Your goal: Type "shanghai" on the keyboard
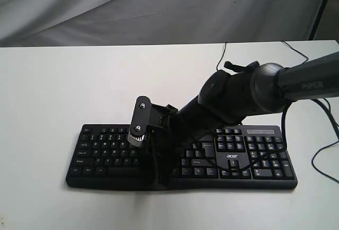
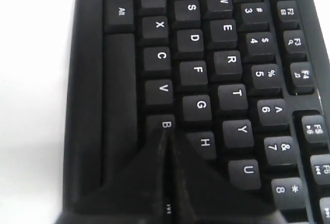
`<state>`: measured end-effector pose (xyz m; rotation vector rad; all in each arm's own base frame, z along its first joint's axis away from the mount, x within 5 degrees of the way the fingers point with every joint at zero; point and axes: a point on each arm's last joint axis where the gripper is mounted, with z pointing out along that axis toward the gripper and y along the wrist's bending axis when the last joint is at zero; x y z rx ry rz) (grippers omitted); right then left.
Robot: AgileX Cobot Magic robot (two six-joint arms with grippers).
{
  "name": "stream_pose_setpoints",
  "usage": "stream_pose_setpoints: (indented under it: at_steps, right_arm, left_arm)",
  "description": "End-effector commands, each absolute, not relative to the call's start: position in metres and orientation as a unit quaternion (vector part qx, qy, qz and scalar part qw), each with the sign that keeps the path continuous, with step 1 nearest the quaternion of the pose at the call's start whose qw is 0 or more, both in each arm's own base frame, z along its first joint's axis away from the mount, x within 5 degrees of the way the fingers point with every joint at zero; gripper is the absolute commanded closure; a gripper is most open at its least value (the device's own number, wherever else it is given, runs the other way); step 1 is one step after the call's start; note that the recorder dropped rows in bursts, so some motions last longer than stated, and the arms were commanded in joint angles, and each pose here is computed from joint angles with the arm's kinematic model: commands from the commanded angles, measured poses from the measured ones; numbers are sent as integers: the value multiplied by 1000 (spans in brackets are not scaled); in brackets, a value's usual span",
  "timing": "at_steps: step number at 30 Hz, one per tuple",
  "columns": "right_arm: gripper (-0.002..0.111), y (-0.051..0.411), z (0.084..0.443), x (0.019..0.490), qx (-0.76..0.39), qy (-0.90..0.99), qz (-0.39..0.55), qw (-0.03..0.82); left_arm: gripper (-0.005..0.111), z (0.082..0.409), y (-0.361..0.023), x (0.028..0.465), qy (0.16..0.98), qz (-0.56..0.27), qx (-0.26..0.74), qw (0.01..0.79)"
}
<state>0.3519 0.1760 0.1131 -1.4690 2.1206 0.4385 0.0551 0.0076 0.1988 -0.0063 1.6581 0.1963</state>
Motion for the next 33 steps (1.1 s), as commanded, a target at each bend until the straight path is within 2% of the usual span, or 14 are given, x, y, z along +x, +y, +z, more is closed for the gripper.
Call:
stream_pose_setpoints:
  at_steps: [1,11,27,33]
  right_arm:
    - [108,172,111,353,-547,781,154,258]
    - [108,173,136,352,-545,774,149,286]
    - [108,181,139,356,-516,786,137,311]
    - [108,189,140,364,-520,780,163,307]
  left_arm:
    - [106,197,7,56,737,85,-2,671]
    - [106,197,7,56,737,85,-2,671]
    - [106,197,7,56,737,85,-2,671]
    - [106,197,7,56,737,85,-2,671]
